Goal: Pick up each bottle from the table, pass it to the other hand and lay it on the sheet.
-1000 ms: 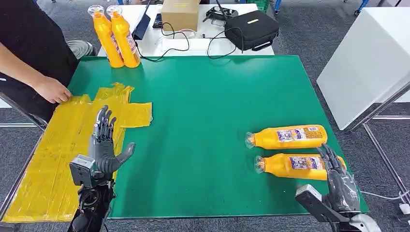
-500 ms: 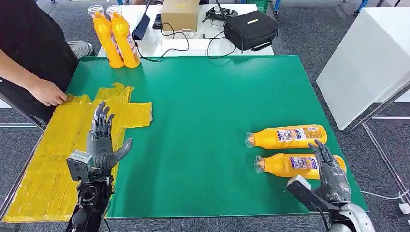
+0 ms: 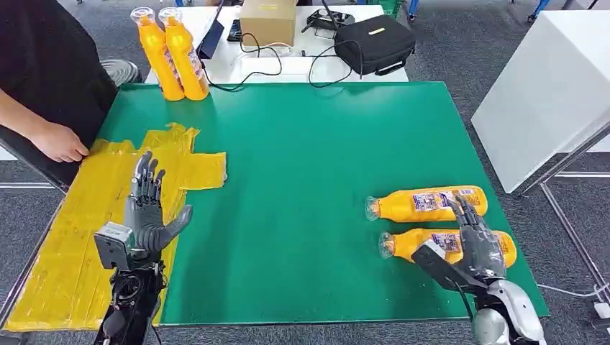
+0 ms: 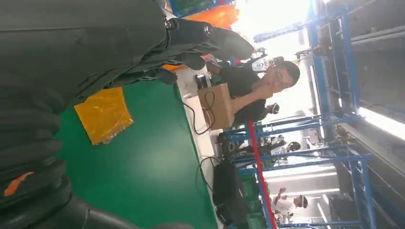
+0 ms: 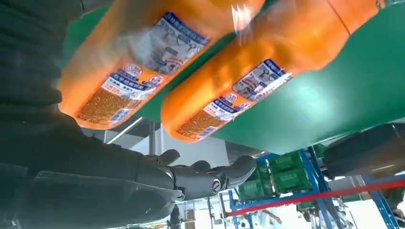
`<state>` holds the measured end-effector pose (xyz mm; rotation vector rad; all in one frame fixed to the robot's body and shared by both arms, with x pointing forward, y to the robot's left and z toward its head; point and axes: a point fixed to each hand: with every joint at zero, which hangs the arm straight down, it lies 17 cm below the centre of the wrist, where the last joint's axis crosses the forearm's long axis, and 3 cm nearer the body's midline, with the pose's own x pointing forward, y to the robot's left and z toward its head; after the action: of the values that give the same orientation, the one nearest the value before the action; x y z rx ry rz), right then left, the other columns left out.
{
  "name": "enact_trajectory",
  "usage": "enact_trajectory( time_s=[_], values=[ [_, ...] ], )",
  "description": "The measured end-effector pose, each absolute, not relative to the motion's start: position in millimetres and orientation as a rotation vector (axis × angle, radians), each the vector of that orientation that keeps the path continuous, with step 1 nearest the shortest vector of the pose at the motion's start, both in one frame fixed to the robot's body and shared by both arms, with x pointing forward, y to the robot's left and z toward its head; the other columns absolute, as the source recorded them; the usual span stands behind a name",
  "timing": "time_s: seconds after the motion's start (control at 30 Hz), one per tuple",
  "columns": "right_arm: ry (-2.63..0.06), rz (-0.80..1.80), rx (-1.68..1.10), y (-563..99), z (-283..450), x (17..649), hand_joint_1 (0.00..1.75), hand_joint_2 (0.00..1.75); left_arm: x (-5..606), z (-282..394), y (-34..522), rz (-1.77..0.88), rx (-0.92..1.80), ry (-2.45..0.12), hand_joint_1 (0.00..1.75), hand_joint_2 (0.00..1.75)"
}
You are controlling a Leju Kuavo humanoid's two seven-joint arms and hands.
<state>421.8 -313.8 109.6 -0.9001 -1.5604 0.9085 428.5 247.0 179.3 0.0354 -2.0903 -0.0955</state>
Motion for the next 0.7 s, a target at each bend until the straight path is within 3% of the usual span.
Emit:
enact_trajectory(
  time_s=[0.7],
  values=[
    [-1.440,0.967,-0.934,-331,97,425,0.00,1.75,443,187,228,-0.079,0.014,-2.081,0.00,1.75]
  ],
)
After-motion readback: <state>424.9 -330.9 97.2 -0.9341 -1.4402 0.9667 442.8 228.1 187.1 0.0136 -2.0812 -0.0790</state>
